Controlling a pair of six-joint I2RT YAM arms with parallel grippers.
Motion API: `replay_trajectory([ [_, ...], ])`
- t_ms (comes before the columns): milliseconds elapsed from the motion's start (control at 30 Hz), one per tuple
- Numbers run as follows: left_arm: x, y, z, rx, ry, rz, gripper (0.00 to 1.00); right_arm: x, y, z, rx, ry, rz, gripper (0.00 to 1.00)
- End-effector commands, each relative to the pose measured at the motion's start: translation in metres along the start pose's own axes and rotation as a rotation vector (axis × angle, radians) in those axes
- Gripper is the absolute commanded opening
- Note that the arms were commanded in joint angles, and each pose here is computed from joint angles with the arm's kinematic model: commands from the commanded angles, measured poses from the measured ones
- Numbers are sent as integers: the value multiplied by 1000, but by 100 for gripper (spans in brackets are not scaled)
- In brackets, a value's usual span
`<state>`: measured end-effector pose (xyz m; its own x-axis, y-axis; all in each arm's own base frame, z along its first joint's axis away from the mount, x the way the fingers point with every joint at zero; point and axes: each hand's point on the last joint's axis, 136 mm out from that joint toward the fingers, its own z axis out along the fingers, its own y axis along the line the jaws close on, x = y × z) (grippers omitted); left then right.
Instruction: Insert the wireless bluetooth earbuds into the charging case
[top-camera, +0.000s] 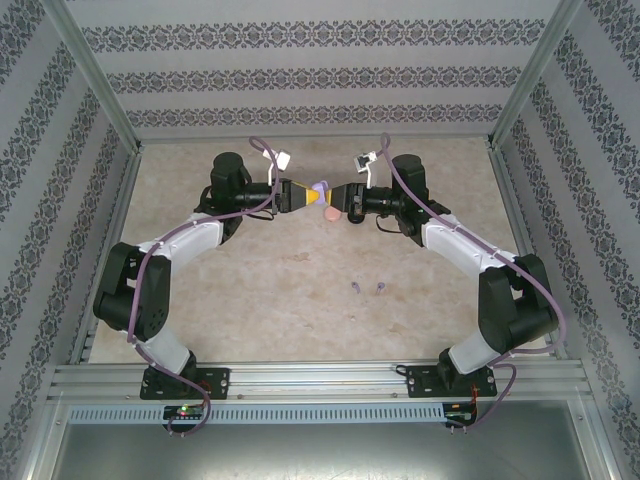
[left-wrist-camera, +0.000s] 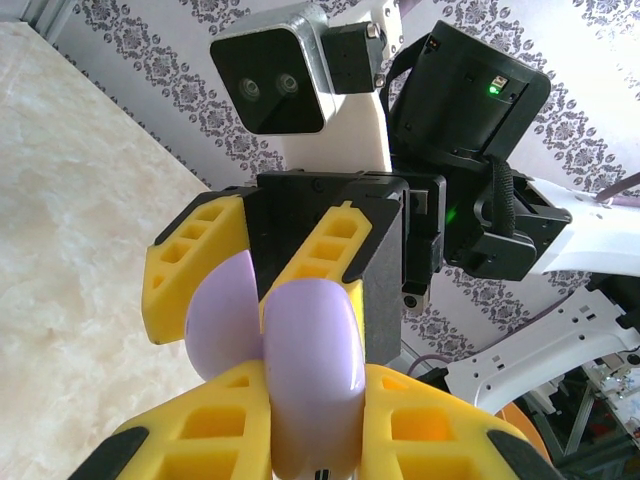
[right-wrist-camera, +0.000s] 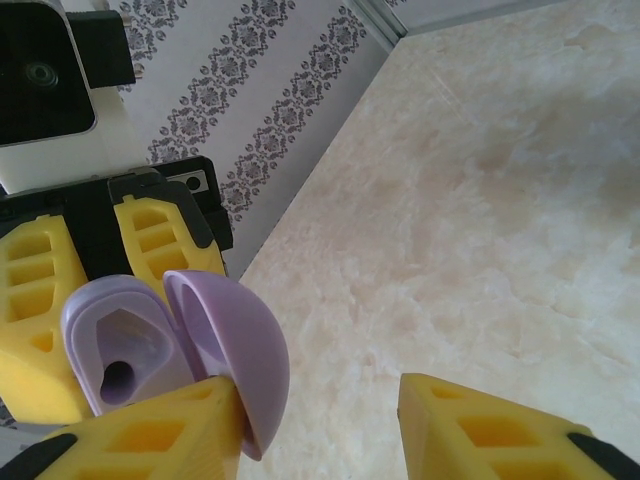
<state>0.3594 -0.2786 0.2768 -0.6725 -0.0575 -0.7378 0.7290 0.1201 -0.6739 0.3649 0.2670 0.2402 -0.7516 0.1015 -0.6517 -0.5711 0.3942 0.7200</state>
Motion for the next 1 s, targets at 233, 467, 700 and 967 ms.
replay_trajectory([
  [233, -5, -9, 8, 34, 13, 46, 0, -14, 7, 2, -25, -24, -28, 18],
  [467, 0, -2, 11, 16, 12, 28, 0, -17, 13, 3, -40, -23, -32, 0],
  [700, 3, 14, 12, -42, -4, 1, 23, -15, 13, 5, -25, -11, -29, 0],
  [967, -14, 25, -7, -145, 4, 52, 62, 0, -19, 3, 103, 52, -43, 0],
])
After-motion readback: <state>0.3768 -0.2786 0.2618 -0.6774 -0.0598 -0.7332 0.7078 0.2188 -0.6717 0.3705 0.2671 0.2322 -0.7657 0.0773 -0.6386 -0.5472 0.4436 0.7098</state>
